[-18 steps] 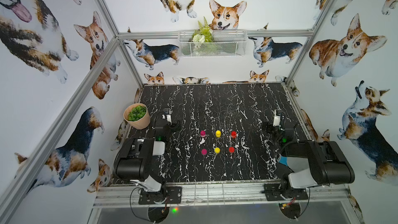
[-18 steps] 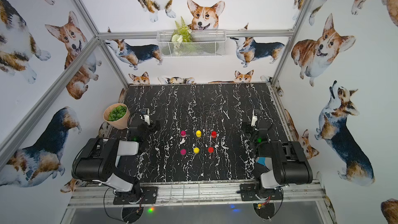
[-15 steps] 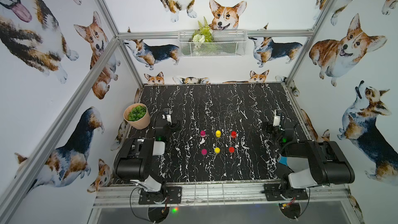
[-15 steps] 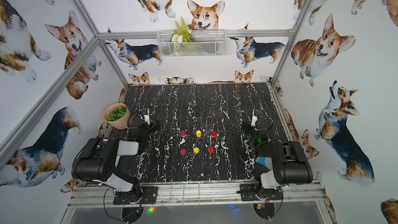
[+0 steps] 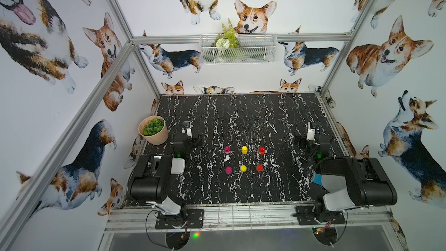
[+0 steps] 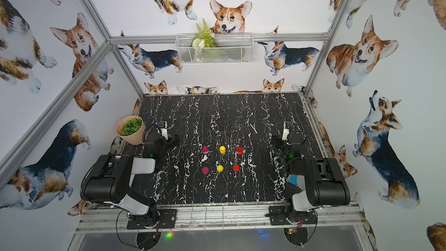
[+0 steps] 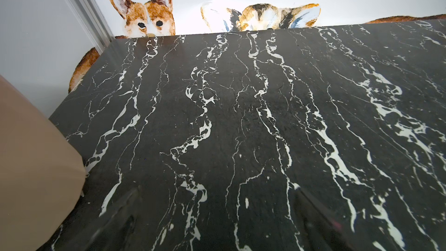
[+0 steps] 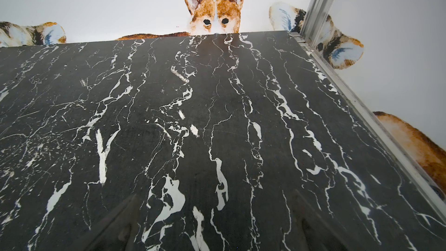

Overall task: Close the paint jar lid
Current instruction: Pick up the paint jar from the center of the board.

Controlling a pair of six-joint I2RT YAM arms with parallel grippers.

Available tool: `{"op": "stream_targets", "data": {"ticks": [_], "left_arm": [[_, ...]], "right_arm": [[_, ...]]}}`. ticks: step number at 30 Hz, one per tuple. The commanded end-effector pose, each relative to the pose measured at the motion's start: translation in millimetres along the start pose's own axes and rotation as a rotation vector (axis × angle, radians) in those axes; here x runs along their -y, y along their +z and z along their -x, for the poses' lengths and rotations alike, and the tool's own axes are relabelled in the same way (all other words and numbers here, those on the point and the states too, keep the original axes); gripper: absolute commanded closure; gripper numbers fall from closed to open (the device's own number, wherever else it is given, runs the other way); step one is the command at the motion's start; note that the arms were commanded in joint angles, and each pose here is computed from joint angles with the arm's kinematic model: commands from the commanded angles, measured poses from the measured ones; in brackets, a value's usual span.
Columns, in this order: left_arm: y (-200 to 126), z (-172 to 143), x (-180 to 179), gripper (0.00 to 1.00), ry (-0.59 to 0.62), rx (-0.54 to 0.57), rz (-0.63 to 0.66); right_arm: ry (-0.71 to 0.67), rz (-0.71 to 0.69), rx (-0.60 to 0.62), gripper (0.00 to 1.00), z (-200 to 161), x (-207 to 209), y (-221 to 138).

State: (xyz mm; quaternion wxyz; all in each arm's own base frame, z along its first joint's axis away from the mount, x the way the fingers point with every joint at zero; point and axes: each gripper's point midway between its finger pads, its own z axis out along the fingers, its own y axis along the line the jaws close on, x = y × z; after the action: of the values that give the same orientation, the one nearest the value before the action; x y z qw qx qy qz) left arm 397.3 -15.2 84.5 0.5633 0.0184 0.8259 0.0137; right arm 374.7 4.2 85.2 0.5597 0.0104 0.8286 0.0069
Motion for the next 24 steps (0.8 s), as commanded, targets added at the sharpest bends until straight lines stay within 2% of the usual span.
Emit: {"op": "stream_targets", "data": {"ticks": [1, 24], "left_arm": [[0.8, 4.9, -1.7, 0.00, -0.002, 0.017, 0.008], [0.3, 4.4, -2.5, 0.00, -0.001, 0.018, 0.013]], "right_arm": [[0.005, 0.010, 0.014, 0.00, 4.5, -1.9, 0.7], [0.003, 0.009, 0.015, 0.00, 4.1, -1.7, 0.3]]}}
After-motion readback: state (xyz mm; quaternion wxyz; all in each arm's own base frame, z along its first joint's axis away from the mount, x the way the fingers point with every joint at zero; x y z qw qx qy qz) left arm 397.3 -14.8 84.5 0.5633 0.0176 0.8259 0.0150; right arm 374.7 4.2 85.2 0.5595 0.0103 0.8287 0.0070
